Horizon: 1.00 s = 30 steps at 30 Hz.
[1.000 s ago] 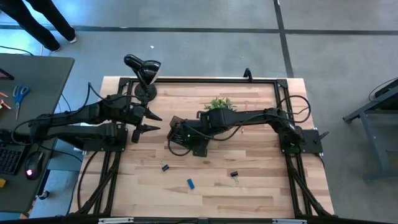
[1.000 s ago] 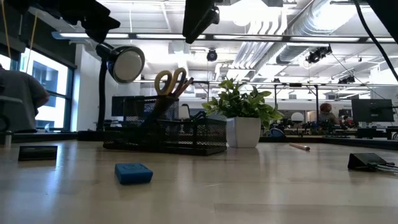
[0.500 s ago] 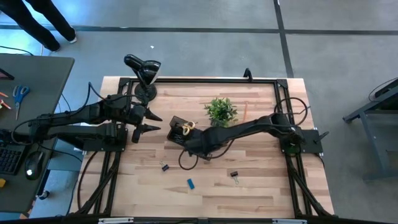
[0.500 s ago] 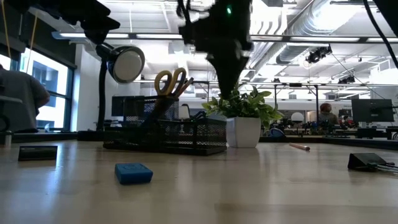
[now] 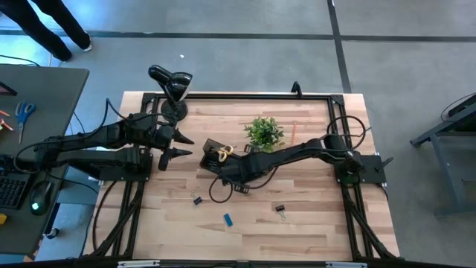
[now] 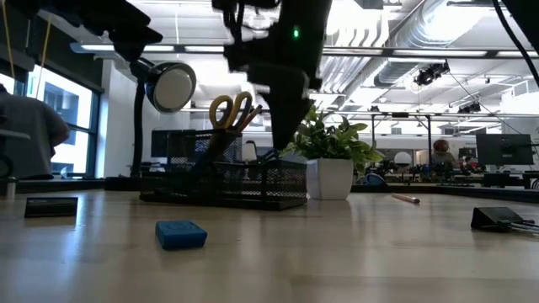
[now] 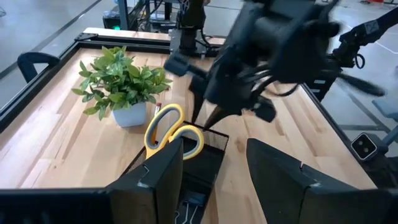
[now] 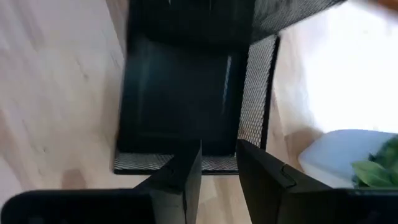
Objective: Pick and place office supplies into organizer
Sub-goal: Adjust the black desk organizer
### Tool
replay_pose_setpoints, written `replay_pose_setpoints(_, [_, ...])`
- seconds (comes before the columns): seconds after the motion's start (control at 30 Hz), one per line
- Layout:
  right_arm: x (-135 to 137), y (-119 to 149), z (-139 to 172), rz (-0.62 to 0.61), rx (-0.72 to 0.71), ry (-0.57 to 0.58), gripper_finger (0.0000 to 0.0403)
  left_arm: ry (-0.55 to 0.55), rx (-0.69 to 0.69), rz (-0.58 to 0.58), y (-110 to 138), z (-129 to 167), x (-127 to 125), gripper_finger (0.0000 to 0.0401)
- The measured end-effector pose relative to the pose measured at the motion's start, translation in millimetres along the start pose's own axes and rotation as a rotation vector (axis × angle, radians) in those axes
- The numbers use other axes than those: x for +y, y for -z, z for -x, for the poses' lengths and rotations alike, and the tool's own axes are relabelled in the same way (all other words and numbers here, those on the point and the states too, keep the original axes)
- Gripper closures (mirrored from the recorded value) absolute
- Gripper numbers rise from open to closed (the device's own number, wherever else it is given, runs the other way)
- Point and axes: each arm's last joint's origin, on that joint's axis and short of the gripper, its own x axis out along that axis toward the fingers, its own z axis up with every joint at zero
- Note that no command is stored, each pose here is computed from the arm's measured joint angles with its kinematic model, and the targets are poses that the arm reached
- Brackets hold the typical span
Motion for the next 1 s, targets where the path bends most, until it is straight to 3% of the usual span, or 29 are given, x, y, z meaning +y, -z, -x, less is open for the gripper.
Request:
replay_pose_setpoints(0.2, [6.7, -2.7, -22.2, 0.02, -0.005, -0.295, 0.0322, -0.001, 0.011, -0.021, 1.1, 0.1, 0.0, 0.0235])
replay_pose_setpoints(0.4, [9.2, -5.5, -14.0, 0.035, -0.029, -0.279, 0.0324, -0.002, 0.014, -0.048, 1.4, 0.0, 0.1, 0.0235])
replay_pose_setpoints(0.5, [16.3, -2.6, -9.5, 0.102, -0.027, -0.312, 0.0325, -0.002, 0.017, -0.055, 1.7, 0.0, 0.1, 0.0235])
replay_pose_setpoints(0.57, [20.8, 2.1, -7.8, 0.142, -0.008, -0.301, 0.0325, -0.014, 0.037, -0.054, 3.6, 0.0, 0.5, 0.0235])
replay_pose_setpoints(0.7, [22.6, 10.2, 1.0, 0.169, 0.001, -0.163, 0.0325, -0.059, 0.141, -0.027, 13.4, -4.8, 3.2, 0.0235])
replay_pose_setpoints(0.83, [15.7, 5.0, 49.2, 0.192, -0.193, -0.094, 0.0325, -0.051, 0.242, -0.001, 34.3, -19.9, 7.3, 0.0236])
replay_pose_setpoints(1.0, [-9.2, 25.3, 112.0, 0.163, -0.375, 0.023, 0.0325, -0.07, 0.214, 0.0, 41.9, -41.3, 13.7, 0.0236])
